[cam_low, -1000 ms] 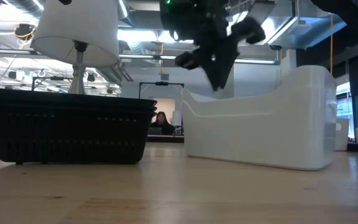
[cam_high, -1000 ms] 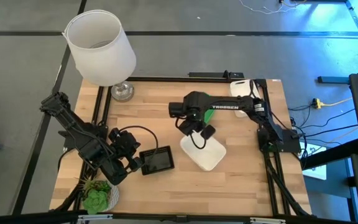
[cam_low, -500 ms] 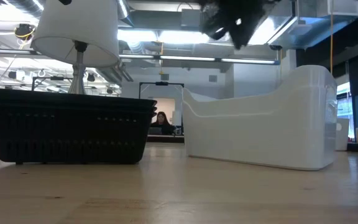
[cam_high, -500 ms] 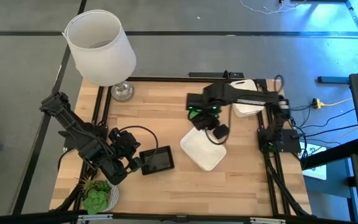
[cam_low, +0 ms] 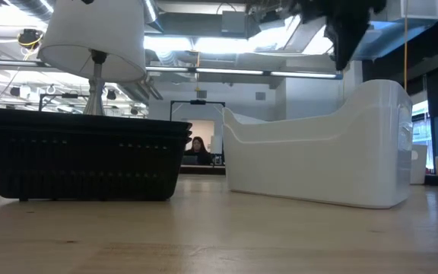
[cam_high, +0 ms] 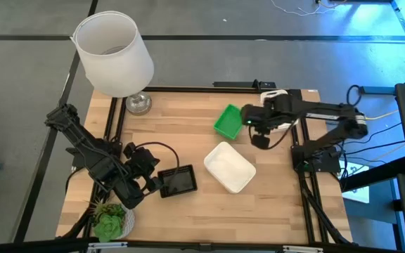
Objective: Stack baskets by color
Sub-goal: Stack the top white bin on the stacked white bins
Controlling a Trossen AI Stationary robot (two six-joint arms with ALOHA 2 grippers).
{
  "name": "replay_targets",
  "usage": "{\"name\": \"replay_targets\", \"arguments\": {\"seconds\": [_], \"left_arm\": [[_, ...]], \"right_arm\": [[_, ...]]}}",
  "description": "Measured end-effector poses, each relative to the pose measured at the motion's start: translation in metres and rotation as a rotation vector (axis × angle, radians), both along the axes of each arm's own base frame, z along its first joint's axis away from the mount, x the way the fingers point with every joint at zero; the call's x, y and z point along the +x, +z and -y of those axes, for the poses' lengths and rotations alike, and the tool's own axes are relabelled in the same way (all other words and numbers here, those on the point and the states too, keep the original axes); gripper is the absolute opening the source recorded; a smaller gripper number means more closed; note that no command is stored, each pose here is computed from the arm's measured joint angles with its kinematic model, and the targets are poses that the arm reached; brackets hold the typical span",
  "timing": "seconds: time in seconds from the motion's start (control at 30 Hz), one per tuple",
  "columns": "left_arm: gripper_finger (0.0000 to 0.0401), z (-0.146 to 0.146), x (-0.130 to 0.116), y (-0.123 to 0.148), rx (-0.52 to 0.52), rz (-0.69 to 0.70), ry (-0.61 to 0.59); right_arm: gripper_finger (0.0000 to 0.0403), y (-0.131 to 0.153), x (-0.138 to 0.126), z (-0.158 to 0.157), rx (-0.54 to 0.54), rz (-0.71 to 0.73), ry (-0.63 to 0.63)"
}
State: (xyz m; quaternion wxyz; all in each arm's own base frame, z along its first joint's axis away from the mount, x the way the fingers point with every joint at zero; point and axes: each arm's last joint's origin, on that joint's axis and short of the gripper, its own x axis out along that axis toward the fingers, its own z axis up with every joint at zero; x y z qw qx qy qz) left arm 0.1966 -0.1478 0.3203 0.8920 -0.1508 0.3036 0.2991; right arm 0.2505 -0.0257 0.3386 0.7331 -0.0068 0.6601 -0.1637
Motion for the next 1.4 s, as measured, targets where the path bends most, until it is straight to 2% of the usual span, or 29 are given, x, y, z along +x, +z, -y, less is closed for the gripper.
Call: {"name": "replay_targets", "arguments": {"seconds": [0.17,0.27,0.47,0.9,1.03,1.4], "left_arm": [[0.0000,-0.001,0.001,0.000,-0.001,0.001,0.004],[0.0000,-0.002,0.002,0.000,-0.001,0.001,0.011],[0.0000,-0.006,0.005,0.000,0.000,-0.001,0.024],[0.0000,-0.008,0.015,0.002,0.057,-0.015,-0.052],[0.0000,-0.010,0.016,0.002,0.070,-0.023,-0.056],[0.0000,-0.012,0.017,0.002,0.070,-0.033,-0.058]], "right_arm": [[0.0057,-0.008,-0.021,0.002,-0.100,0.081,-0.354],[0.0057,-0.016,-0.023,0.004,-0.099,0.093,-0.450],[0.0052,-0.028,-0.024,0.010,-0.105,0.060,-0.513],[0.0023,-0.028,-0.027,0.030,-0.104,0.060,-0.571],[0.0041,-0.029,-0.029,0.041,-0.086,0.062,-0.619],[0.0131,-0.028,-0.034,0.079,-0.080,0.157,-0.784]]}}
